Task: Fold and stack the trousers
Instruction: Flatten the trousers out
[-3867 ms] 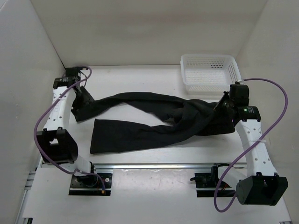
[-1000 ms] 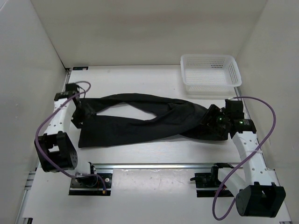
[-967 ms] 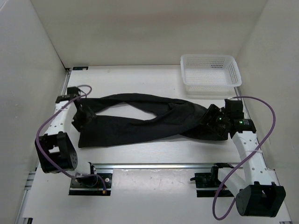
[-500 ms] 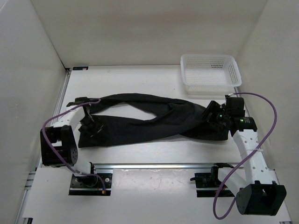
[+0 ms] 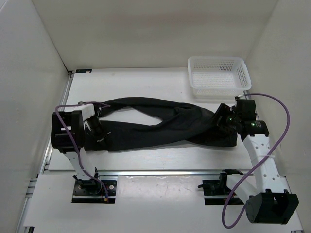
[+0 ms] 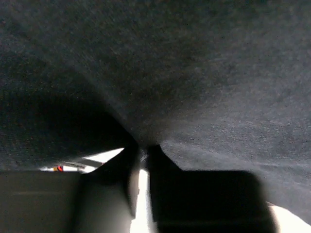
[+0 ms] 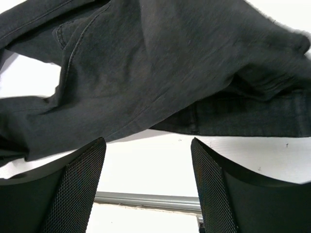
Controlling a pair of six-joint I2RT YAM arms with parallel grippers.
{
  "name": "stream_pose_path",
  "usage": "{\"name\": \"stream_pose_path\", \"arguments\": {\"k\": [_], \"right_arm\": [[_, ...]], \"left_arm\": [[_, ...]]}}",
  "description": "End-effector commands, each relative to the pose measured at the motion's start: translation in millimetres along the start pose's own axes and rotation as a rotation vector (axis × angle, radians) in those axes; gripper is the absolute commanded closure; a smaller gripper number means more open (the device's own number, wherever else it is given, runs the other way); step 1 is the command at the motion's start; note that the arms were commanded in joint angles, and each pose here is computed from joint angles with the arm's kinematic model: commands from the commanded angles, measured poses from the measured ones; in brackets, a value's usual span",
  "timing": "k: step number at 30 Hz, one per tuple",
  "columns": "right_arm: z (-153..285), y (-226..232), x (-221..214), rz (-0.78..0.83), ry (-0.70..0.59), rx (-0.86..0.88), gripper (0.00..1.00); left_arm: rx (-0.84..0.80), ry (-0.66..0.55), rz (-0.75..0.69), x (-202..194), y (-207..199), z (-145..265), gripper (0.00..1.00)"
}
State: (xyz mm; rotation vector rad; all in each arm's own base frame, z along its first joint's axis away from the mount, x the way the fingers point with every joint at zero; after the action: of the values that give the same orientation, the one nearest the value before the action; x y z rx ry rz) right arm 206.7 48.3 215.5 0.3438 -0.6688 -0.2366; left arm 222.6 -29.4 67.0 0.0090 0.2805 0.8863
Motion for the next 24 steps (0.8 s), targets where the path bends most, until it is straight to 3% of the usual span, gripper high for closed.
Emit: {"name": "stream_pose_path", "arguments": {"k": [1, 4, 9, 11, 13, 15, 20, 24], "right_arm": [[12, 4, 11, 0.038, -0.045, -0.007, 0.25], [22, 2, 9, 0.035, -0.046, -0.036, 0.31], [31, -6, -3, -0.026, -0.034, -0.097, 0.39], [33, -5, -7, -0.083, -0.055, -0.080, 0.39], [25, 1, -14, -0.149, 0.015, -0.006, 0.35], [13, 3, -21, -0.216, 0.090, 0.060, 0.32], [1, 9, -54, -0.473, 0.206, 0.186, 0.35], [-7, 16, -59, -0.574, 0.285, 0.253, 0.26]], "left_arm": [[-0.004, -0.097, -0.010, 21, -8, -1, 0.90], [-0.058, -0.206, 0.030, 36, -5, 40, 0.90], [-0.216, -0.565, 0.097, 42, 8, 171, 0.90], [-0.300, -0.654, 0.090, 43, 8, 218, 0.90], [-0.359, -0.702, 0.078, 44, 2, 250, 0.90], [-0.372, -0.680, 0.068, 46, -5, 256, 0.90], [-0.432, -0.659, 0.046, 43, -12, 265, 0.90], [-0.424, -0.651, 0.021, 46, -15, 262, 0.90]]}}
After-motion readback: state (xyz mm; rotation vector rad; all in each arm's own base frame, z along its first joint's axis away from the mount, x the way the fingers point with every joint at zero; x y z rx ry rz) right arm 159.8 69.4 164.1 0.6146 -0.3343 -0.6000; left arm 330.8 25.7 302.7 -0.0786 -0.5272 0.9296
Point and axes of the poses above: each gripper's point midway between its finger pads, its own z axis back along the fingers, its own y axis along the line the jaws close on, x = y × z, the point moved 6 cm from there along z, back along the fingers, and after that the axes turned 7 degrees about z, right-handed, at the moved point
